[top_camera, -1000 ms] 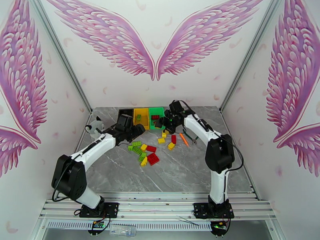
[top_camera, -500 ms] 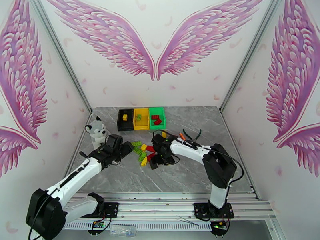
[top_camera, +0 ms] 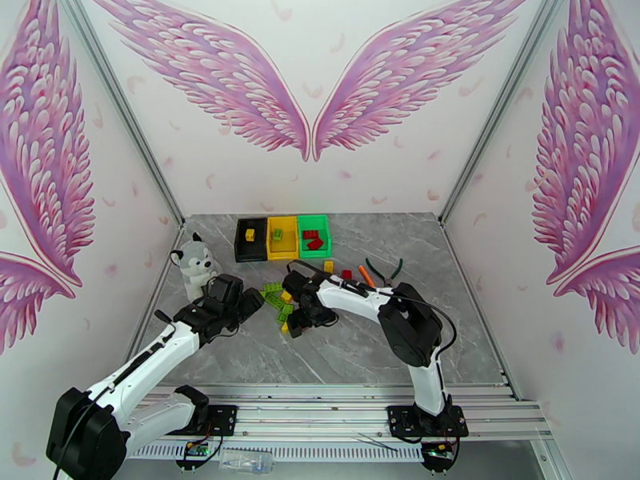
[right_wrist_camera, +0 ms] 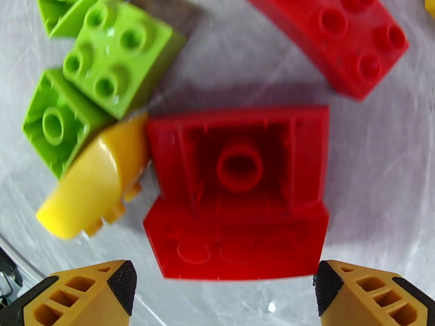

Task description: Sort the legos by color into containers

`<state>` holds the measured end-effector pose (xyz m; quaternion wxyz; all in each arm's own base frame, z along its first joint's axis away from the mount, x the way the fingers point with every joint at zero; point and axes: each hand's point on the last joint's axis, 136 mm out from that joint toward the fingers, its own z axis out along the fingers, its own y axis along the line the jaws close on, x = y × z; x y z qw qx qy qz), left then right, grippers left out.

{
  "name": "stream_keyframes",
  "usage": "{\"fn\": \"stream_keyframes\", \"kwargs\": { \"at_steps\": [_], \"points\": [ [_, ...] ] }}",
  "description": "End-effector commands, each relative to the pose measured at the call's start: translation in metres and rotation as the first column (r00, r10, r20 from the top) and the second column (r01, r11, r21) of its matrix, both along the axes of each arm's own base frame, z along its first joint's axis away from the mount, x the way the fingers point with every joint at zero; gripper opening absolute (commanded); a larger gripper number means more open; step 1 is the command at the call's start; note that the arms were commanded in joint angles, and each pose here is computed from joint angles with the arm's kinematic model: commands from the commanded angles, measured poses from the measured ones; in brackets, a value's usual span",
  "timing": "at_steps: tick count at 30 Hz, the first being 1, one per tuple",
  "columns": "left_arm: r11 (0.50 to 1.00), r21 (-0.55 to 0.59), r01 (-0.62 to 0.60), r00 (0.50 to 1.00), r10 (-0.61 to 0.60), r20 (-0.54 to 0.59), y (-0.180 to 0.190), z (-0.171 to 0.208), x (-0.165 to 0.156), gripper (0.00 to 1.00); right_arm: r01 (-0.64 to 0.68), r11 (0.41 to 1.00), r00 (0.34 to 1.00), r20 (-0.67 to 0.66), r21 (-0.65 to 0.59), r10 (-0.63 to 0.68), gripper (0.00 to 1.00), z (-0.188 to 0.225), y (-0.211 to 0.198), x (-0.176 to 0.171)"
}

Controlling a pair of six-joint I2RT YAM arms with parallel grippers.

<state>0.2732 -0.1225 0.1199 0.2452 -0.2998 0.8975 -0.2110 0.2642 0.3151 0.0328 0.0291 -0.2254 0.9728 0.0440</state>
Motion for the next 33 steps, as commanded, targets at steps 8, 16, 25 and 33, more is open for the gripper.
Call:
{"fn": "stream_keyframes", "kwargs": {
  "at_steps": [8, 16, 25, 33],
  "points": [
    [1.0, 0.013, 0.001, 1.0, -0.001, 0.001, 0.0, 0.005, 0.002, 0.77, 0.02, 0.998, 1.0, -0.01, -0.054, -0.02, 0.83, -0.009, -0.006, 0.017],
    [1.0, 0.012, 0.013, 1.0, -0.013, -0.004, -0.005, 0.006, 0.009, 0.77, 0.042, 0.999, 0.999, -0.024, -0.03, -0.042, 0.69, -0.008, -0.007, 0.026],
    [0.993, -0.083, 0.081, 0.997, -0.081, 0.013, -0.041, 0.015, 0.037, 0.77, 0.105, 0.993, 0.994, -0.031, 0.052, -0.103, 0.62, 0.017, -0.017, 0.029],
    [0.95, -0.269, 0.16, 0.986, -0.138, 0.097, -0.1, 0.037, 0.096, 0.77, 0.28, 0.92, 0.96, -0.084, 0.276, -0.267, 0.6, 0.061, -0.029, 0.063]
  ]
}}
